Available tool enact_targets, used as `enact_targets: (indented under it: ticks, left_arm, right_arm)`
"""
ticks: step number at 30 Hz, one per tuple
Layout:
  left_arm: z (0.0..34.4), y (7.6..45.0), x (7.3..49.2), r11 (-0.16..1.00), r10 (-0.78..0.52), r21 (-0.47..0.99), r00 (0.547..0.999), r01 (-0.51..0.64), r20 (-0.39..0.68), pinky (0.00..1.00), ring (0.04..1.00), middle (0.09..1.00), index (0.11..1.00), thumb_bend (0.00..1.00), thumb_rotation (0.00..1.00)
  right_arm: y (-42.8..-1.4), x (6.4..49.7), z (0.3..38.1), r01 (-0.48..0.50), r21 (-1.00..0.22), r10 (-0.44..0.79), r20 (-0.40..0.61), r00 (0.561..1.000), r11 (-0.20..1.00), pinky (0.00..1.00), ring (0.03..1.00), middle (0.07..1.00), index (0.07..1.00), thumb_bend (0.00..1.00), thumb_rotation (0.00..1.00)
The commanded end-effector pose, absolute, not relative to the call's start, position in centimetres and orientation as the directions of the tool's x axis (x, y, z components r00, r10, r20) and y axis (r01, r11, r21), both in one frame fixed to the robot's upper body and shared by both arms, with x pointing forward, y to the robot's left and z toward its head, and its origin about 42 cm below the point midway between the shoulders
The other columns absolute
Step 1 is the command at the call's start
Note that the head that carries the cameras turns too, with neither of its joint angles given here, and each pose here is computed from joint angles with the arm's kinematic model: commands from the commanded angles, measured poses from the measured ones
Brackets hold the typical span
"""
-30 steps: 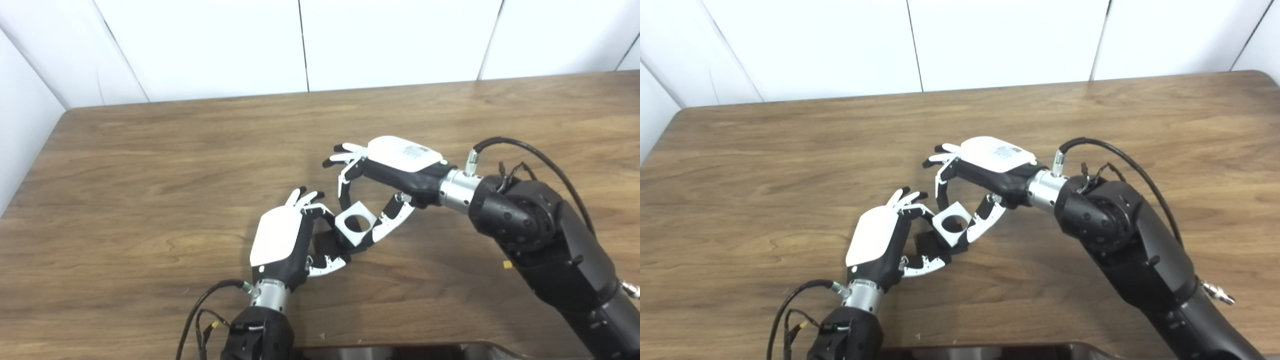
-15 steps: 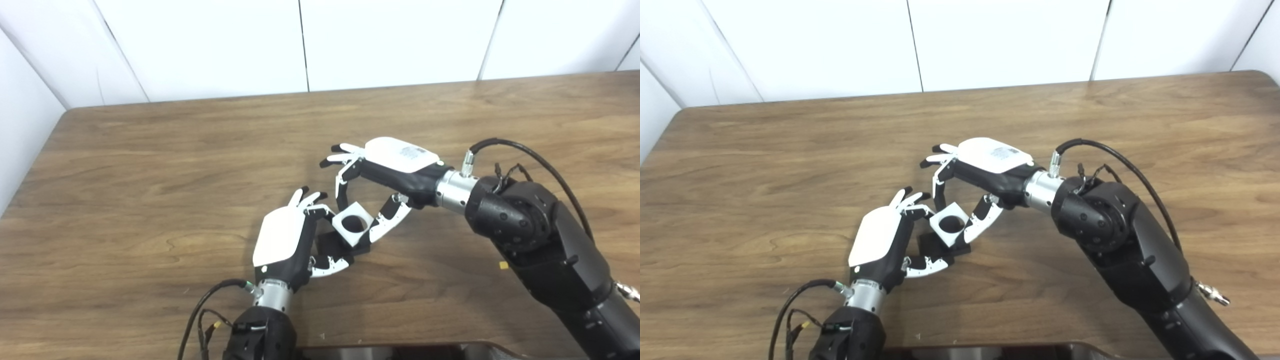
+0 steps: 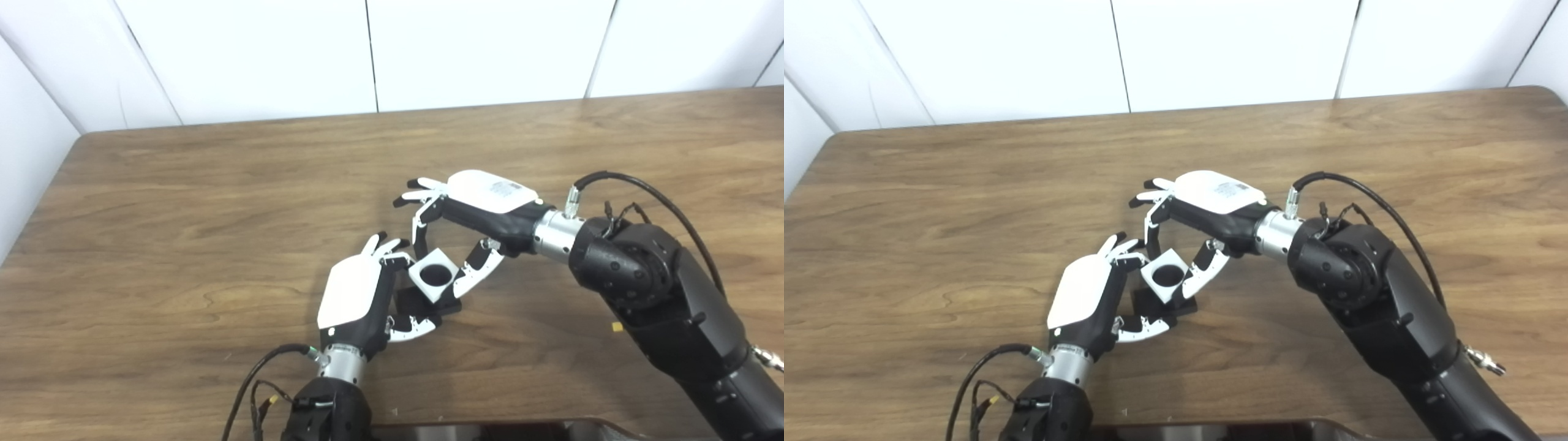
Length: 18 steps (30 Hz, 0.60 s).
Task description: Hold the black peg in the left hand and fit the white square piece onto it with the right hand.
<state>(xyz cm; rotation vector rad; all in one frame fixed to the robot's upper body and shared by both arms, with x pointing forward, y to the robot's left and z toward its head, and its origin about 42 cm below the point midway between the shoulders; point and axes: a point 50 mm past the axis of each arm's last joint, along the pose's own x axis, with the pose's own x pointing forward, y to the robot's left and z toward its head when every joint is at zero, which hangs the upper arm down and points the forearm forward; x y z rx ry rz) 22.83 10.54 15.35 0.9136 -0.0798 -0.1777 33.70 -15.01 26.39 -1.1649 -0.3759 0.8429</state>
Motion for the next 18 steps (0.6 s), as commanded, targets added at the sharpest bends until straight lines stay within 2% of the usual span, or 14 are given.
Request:
enact_targets:
  ticks: [1,12,18]
  left_arm:
    - [15.50,9.78,22.27,0.610,-0.198,0.784,0.980,0.117,0.007,0.87,0.972,0.873,0.485,0.51,0.07]
    - [15.81,10.13,22.43,0.613,-0.185,0.782,0.983,0.111,0.005,0.89,0.974,0.877,0.487,0.51,0.07]
    - [15.90,10.29,22.51,0.602,-0.183,0.792,0.983,0.106,0.008,0.86,0.968,0.871,0.488,0.51,0.07]
  right_arm:
    - [-14.85,34.00,28.04,-0.319,-0.935,0.758,-0.092,0.645,0.158,0.90,0.995,0.915,0.491,0.53,0.15]
    - [-15.37,34.08,27.69,-0.322,-0.936,0.753,-0.109,0.648,0.142,0.90,0.995,0.914,0.492,0.52,0.15]
    - [-15.61,34.06,27.65,-0.339,-0.930,0.751,-0.120,0.650,0.144,0.91,0.996,0.915,0.493,0.52,0.16]
